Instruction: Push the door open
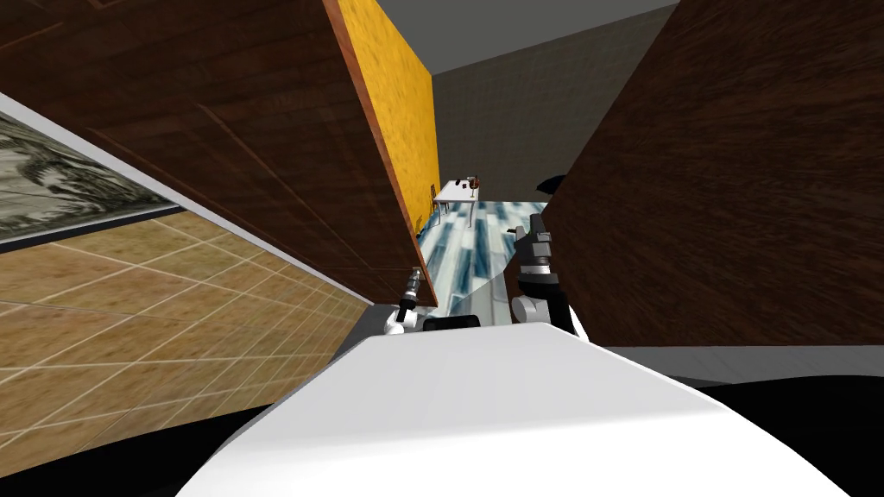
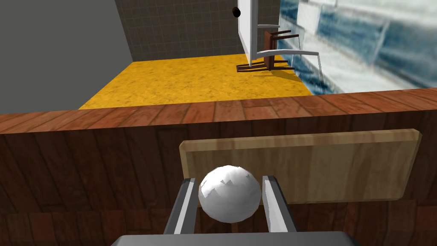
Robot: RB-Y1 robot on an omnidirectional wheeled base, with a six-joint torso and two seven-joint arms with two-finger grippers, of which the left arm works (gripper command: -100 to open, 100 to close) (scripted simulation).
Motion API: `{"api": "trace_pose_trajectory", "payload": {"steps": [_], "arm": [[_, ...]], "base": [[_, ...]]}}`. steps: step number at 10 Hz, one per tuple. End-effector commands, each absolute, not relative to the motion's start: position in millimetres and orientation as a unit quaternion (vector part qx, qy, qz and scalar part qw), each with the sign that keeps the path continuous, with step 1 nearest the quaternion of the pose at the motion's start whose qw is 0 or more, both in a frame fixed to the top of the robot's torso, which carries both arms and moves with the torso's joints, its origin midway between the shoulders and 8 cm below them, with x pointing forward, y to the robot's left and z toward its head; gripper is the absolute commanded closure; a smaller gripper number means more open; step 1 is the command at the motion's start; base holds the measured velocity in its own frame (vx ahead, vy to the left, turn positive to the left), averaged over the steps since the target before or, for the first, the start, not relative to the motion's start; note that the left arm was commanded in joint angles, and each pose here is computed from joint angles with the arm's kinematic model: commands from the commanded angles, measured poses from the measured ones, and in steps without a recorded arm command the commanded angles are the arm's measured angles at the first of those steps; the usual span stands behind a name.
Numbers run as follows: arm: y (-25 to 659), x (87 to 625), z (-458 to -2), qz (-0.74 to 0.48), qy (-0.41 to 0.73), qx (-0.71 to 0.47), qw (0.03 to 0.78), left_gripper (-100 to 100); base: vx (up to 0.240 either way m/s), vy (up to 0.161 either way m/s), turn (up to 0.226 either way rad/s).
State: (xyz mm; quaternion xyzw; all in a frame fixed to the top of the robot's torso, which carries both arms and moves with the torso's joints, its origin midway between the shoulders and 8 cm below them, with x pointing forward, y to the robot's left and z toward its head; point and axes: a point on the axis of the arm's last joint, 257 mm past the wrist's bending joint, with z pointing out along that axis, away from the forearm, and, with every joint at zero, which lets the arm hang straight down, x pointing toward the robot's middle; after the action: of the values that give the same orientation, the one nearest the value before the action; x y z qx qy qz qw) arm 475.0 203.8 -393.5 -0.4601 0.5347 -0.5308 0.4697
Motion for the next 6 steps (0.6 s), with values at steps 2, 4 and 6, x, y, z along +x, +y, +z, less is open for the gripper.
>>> {"api": "trace_pose_trajectory", "payload": {"steps": [2,4,6], "arm": [[214,476,-394,-0.525,0.532,-0.464,0.476,100],[223,476,-393,-0.520,0.529,-0.467,0.481,100],[234,477,-393,-0.513,0.525,-0.472,0.488,100]], "base": [[0.036,-0.012,0.010],[0.152,-0.080,0.041],[0.186,-0.056,0.027]]}}
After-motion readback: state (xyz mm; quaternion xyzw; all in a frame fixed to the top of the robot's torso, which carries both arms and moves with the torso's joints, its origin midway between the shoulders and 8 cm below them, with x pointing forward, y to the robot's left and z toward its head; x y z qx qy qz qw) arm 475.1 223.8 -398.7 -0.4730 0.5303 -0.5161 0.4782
